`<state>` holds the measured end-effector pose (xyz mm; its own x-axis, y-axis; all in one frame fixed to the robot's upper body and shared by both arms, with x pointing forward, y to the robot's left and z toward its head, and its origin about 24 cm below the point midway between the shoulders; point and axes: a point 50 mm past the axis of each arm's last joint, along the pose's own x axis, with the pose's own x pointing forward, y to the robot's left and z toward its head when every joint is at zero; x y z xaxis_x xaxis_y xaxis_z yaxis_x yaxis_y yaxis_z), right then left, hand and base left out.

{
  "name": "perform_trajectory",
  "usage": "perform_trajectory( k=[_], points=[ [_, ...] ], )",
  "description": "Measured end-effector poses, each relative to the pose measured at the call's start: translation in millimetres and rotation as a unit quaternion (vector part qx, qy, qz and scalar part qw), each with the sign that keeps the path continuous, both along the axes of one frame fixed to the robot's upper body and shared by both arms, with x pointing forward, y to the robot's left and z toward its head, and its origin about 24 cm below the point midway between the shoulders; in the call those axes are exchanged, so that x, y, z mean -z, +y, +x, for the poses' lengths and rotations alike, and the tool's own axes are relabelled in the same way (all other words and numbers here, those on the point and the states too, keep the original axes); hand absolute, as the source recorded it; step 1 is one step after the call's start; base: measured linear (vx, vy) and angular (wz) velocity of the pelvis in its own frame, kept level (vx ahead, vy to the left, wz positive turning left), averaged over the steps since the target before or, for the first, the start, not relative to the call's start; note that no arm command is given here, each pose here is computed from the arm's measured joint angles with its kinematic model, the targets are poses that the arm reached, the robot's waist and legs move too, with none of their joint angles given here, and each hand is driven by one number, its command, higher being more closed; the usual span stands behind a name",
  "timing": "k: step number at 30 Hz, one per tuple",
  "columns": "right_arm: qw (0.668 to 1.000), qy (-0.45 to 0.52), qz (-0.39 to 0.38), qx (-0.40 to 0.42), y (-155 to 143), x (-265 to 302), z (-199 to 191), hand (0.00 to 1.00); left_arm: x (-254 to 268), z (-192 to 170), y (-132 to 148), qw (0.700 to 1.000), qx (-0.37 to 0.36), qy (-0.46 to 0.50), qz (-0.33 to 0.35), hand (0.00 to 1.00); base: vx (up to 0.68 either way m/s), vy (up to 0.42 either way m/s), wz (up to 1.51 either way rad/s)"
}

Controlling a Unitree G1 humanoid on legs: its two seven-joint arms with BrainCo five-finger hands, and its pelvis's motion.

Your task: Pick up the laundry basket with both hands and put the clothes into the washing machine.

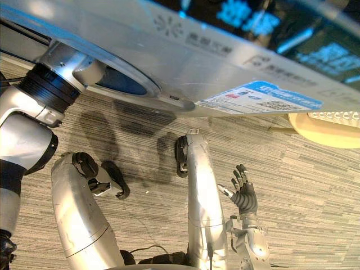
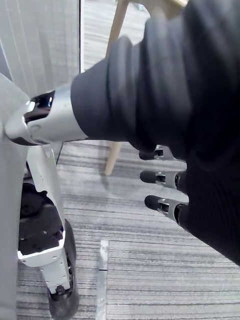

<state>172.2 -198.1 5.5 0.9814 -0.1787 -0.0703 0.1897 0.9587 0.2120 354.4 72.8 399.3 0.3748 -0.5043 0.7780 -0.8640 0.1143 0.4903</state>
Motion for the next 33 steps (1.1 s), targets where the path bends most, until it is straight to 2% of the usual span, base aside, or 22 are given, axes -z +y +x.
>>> perform_trajectory(
  k=[3,7,11,13,16,19,22,25,27,28,30,31,33],
  points=[
    [1.000,-0.002,0.001,-0.005,-1.0,-0.7,-0.5,0.00,-12.7,-0.8,13.7,0.998,0.011,0.009,-0.062,0.00,0.00,-0.006,-0.02],
    [0.999,-0.022,-0.011,-0.021,-4.1,-12.3,-4.6,0.00,-20.5,-1.0,27.6,0.993,0.020,0.019,-0.112,0.00,0.00,-0.004,0.01],
    [0.999,-0.028,-0.003,-0.025,-5.0,-15.9,-9.4,0.00,-18.7,-0.4,45.1,0.979,0.059,0.054,-0.188,0.00,0.02,-0.016,0.05],
    [0.999,-0.027,-0.002,-0.033,-4.5,-16.4,-10.5,0.00,-0.5,-4.7,53.6,0.966,0.102,0.075,-0.224,0.00,0.02,-0.019,0.07],
    [0.999,-0.024,-0.004,-0.041,-6.9,-16.9,-10.5,0.00,23.7,-7.2,55.8,0.956,0.134,0.100,-0.241,0.00,0.01,-0.017,0.11],
    [0.997,-0.024,-0.012,-0.071,-4.2,-18.3,-9.7,0.00,54.0,-17.2,64.8,0.933,0.184,0.132,-0.278,0.00,-0.01,-0.041,0.18],
    [0.996,-0.019,-0.023,-0.088,-6.0,-20.6,-9.1,0.00,76.8,-30.8,85.1,0.906,0.220,0.147,-0.331,0.00,0.01,-0.050,0.20],
    [0.994,-0.029,-0.040,-0.101,-9.5,-27.6,-7.9,0.00,112.2,-37.8,108.5,0.850,0.252,0.181,-0.425,0.00,0.04,-0.039,0.05],
    [0.996,-0.003,-0.027,-0.080,-2.8,-10.1,-7.0,0.00,157.6,-44.6,119.1,0.788,0.263,0.214,-0.514,0.00,0.08,-0.038,0.03],
    [0.997,0.012,-0.036,-0.069,0.1,-2.9,-6.1,0.00,171.0,-48.0,121.3,0.770,0.263,0.222,-0.537,0.00,0.10,-0.040,0.06],
    [0.996,0.050,-0.062,-0.043,7.1,15.6,3.6,0.00,212.6,-58.6,125.4,0.704,0.264,0.240,-0.614,0.00,0.09,-0.041,0.11],
    [0.995,0.053,-0.072,-0.040,6.6,16.7,5.8,0.00,220.1,-60.1,124.2,0.691,0.264,0.245,-0.627,0.00,0.06,-0.033,0.10],
    [0.993,0.053,-0.098,-0.023,3.4,15.4,15.9,0.00,243.6,-66.5,117.1,0.640,0.281,0.264,-0.665,0.00,0.02,-0.015,0.02]
  ],
)
